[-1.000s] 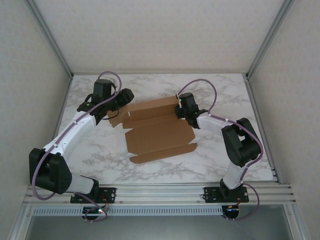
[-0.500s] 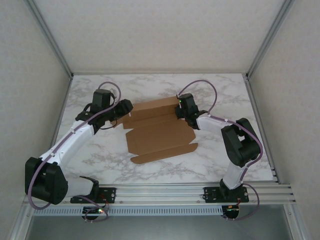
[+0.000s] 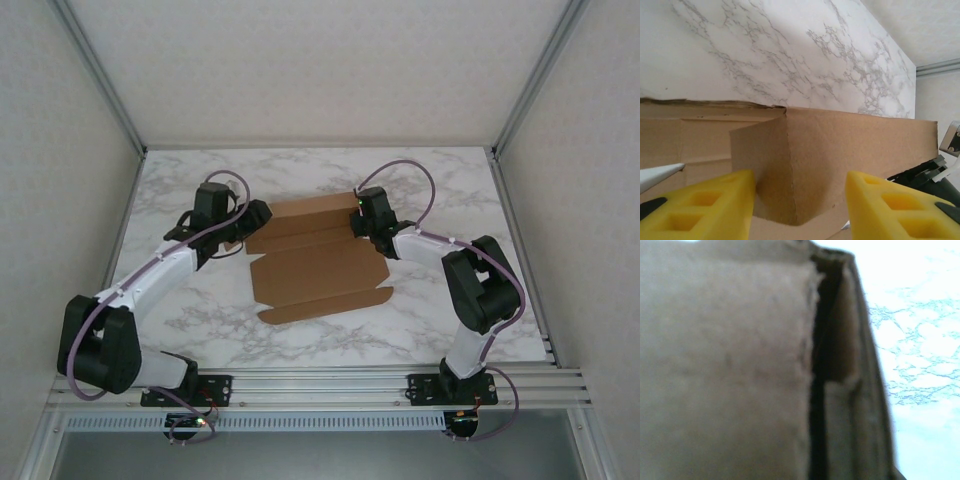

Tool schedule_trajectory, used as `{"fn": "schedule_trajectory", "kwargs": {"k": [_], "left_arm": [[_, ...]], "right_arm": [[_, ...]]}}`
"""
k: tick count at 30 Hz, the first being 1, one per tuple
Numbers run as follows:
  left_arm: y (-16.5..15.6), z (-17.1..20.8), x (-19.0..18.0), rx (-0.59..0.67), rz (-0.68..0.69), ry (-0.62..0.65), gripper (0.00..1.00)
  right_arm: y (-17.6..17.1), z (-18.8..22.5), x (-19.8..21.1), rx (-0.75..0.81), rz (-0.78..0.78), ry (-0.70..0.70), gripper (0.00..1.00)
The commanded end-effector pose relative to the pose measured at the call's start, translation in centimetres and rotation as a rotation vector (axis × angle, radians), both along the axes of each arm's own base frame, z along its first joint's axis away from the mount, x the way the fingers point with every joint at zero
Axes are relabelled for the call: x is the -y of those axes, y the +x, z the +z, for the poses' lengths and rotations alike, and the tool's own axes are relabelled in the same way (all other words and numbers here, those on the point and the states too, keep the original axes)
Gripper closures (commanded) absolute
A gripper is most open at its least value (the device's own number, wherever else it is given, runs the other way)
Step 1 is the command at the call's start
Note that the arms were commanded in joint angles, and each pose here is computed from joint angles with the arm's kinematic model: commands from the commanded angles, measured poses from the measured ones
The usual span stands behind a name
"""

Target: Fold the paper box

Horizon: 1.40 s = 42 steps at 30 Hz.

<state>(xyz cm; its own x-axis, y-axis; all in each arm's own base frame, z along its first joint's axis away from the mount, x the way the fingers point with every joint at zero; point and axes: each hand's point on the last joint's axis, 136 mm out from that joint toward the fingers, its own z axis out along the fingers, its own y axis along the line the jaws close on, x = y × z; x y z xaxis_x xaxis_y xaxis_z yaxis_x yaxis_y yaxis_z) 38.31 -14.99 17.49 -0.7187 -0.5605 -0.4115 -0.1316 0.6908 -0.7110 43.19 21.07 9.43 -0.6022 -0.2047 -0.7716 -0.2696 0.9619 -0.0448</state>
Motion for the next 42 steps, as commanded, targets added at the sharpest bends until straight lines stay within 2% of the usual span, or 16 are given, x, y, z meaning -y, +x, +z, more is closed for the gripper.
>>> {"fn": "schedule_trajectory", "kwargs": {"k": [1, 10, 15, 19, 23, 27, 30, 34, 42], "left_arm": [[0.9, 0.4, 1.0, 0.045, -0.014, -0.049, 0.55], [1.7, -1.2, 0.3, 0.062, 0.014, -0.080, 0.83], [1.9, -1.0, 0.4, 0.095, 0.009, -0.123, 0.95], [1.9, -0.4, 0.3, 0.114, 0.010, -0.122, 0.97], [1.6, -0.8, -0.1, 0.100, 0.012, -0.102, 0.87], [1.1, -1.5, -1.0, 0.076, 0.026, -0.057, 0.66], [0.3, -0.9, -1.7, 0.097, 0.046, -0.031, 0.57], [-0.5, 0.7, -3.0, 0.159, 0.069, 0.033, 0.51], [-2.0, 4.6, -6.2, 0.269, 0.134, 0.105, 0.47]], "right_arm": [[-1.5, -2.4, -0.6, -0.091, 0.025, 0.009, 0.89], [-1.7, -2.8, -0.4, -0.118, -0.006, 0.028, 0.90], [-1.5, -2.6, -0.3, -0.125, -0.030, 0.023, 0.91], [-1.4, -2.6, 0.1, -0.123, -0.049, 0.011, 0.91], [-1.3, -2.6, 0.4, -0.126, -0.072, 0.007, 0.90], [-1.3, -2.8, 0.6, -0.133, -0.088, 0.003, 0.90], [-1.3, -2.9, 0.7, -0.142, -0.091, -0.002, 0.89], [-1.4, -3.2, 0.6, -0.152, -0.094, -0.001, 0.89], [-1.4, -3.2, 0.8, -0.153, -0.098, -0.005, 0.89]]}}
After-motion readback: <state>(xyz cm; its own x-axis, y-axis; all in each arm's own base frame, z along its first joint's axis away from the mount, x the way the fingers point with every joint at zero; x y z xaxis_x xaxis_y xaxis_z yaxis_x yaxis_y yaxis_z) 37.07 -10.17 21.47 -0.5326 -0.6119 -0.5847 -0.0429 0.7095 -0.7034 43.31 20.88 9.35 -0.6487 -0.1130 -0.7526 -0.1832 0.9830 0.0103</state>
